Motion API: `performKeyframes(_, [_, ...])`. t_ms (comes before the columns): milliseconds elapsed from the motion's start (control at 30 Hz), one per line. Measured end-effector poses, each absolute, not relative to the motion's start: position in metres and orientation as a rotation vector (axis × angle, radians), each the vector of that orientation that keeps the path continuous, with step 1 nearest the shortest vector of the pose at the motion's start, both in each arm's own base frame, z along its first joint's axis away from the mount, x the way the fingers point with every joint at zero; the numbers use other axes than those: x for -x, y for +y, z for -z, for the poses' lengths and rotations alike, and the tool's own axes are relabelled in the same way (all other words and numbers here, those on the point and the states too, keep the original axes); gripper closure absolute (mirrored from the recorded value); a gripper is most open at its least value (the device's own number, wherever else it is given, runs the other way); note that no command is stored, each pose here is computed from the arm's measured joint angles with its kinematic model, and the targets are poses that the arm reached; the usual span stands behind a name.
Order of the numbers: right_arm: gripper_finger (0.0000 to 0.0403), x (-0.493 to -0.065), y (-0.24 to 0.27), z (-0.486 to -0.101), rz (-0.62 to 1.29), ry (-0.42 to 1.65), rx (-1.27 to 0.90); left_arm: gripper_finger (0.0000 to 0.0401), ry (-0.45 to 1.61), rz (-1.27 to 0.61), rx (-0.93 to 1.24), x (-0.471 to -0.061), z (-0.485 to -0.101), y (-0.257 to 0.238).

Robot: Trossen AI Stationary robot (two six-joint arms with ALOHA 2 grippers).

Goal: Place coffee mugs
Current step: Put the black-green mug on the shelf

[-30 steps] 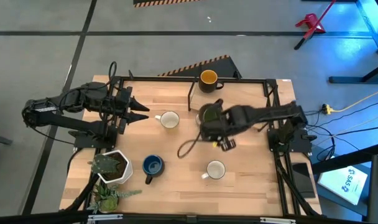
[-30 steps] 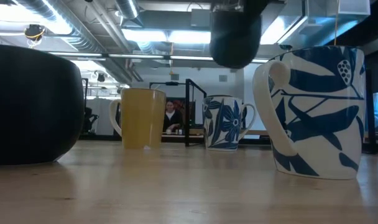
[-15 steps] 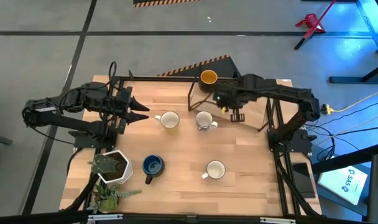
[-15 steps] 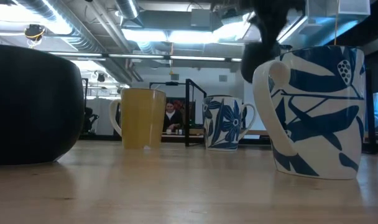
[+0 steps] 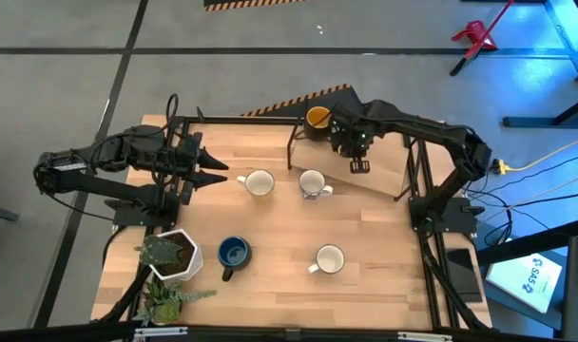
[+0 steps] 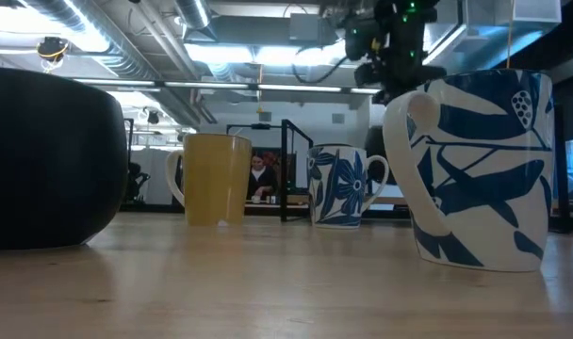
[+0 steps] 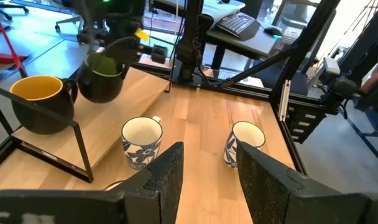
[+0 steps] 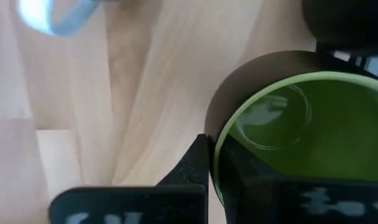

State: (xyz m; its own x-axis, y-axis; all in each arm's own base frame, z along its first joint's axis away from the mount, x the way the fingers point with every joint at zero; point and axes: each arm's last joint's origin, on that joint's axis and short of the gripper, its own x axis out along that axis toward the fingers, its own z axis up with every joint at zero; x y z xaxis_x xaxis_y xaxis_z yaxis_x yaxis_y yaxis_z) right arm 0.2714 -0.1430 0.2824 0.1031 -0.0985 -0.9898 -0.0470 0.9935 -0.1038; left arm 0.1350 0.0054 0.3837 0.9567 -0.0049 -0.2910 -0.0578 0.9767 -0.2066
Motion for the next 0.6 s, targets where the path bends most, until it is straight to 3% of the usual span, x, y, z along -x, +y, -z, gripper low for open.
performKeyframes(600, [0.0403,-0.256,-0.162,-0.271,-0.025,1.466,0.033,0.0258,0.295,-0.027,0.214,-0.135,-0.384,0.005])
